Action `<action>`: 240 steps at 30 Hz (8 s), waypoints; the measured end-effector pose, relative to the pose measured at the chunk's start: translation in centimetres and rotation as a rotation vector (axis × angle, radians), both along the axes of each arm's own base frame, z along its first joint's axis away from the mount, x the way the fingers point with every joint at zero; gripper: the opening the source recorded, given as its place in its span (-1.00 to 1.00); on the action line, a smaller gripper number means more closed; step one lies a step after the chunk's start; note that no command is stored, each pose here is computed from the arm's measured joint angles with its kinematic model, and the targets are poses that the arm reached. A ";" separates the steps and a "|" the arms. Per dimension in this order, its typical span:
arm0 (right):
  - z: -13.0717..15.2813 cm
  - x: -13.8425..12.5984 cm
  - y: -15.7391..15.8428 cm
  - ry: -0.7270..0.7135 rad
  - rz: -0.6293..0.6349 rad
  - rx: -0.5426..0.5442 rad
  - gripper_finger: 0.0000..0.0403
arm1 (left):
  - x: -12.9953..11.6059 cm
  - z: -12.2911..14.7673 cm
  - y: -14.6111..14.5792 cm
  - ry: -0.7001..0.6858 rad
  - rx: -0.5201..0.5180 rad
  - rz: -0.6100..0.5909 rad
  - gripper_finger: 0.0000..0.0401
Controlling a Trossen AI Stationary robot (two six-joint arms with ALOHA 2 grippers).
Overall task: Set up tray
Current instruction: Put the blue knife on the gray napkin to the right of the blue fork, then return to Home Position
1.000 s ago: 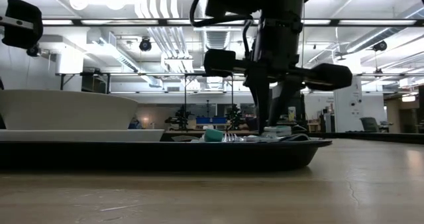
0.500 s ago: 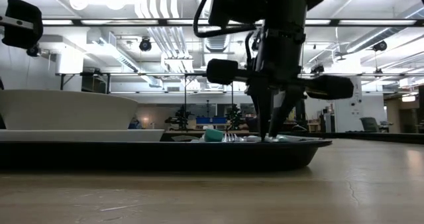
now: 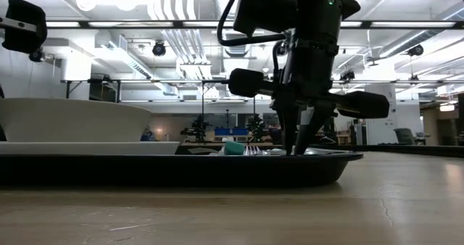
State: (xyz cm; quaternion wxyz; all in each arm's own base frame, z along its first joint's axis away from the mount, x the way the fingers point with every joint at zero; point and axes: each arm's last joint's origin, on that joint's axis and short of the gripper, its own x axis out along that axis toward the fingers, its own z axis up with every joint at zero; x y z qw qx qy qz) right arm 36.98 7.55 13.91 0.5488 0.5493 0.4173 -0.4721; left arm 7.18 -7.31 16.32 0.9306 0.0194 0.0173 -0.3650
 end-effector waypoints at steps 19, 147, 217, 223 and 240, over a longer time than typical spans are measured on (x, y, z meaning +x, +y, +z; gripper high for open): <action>0.2 0.2 0.0 -0.002 0.020 -0.008 -0.61 | 0.0 0.0 0.0 0.000 0.000 0.000 -0.60; 5.5 -26.6 -5.3 -1.239 1.333 -1.737 -0.58 | 0.0 0.0 0.0 0.003 0.003 -0.001 -0.60; 1.3 -26.2 -5.9 -0.684 1.584 -1.536 -0.62 | 0.0 0.0 0.0 0.003 0.003 0.000 -0.60; 1.3 -26.2 -5.9 -0.684 1.584 -1.536 -0.59 | 0.0 0.0 0.0 0.003 0.003 0.000 -0.60; 1.3 -26.2 -5.9 -0.684 1.584 -1.536 -0.63 | 0.0 0.0 0.0 0.003 0.003 0.000 -0.60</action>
